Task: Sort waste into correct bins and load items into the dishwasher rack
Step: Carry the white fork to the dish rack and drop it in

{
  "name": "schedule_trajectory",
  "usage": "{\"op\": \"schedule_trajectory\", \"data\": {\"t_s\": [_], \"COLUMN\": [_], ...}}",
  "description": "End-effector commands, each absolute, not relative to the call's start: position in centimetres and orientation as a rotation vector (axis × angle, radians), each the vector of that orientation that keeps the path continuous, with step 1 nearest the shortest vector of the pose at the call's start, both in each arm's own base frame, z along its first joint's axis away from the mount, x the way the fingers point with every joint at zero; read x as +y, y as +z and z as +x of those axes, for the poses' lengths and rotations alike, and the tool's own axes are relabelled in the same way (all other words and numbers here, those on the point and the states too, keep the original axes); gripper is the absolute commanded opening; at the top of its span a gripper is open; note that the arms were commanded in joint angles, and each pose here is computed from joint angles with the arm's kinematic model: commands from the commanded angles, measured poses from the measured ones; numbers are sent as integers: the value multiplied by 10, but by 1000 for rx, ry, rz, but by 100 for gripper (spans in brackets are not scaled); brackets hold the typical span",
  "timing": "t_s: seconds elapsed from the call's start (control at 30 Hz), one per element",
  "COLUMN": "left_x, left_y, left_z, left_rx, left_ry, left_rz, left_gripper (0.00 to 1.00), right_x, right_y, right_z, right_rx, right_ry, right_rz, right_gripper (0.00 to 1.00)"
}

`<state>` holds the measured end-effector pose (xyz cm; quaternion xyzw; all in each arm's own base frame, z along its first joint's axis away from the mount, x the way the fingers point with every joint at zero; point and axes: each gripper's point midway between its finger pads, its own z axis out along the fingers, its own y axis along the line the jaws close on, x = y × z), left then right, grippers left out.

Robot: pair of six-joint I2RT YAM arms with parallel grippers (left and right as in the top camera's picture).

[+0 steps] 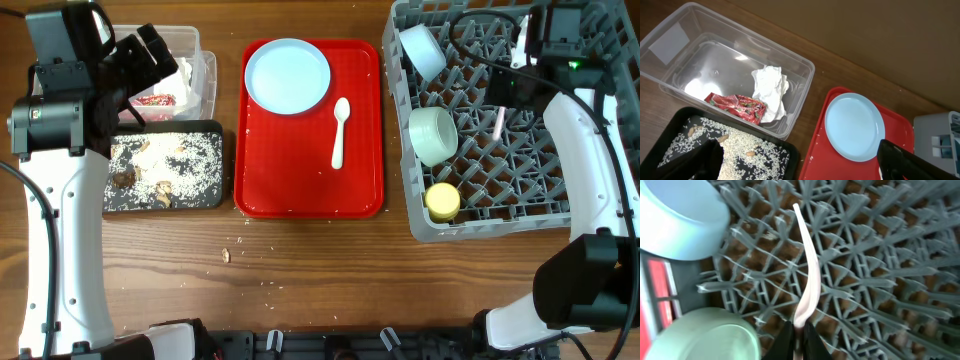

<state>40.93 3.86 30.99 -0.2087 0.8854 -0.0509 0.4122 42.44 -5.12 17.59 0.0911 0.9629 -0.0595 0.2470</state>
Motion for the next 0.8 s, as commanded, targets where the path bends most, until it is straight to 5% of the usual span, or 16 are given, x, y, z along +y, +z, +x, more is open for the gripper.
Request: {"op": "schedule_trajectory", "data": {"t_s": [0.0, 0.47, 0.6, 0.77], "left_x": [39, 39, 39, 39], "left_y": [312, 312, 311, 311], "left_z": [411, 411, 411, 411], "left_rx": [2225, 2225, 2225, 2225], "left_ry": [-131, -131, -131, -131], "left_rz": [-516, -516, -515, -516], "left_gripper": [100, 100, 100, 100], "right_x": [-83, -38, 20, 85], "right_y": [180, 170, 175, 181], "right_z": [411, 411, 414, 414], "right_rx": [2582, 2657, 2680, 2660], "right_ry": [-357, -2, 340, 435], "right_rz": [518, 496, 167, -42], "right_gripper": [8, 24, 15, 31]}}
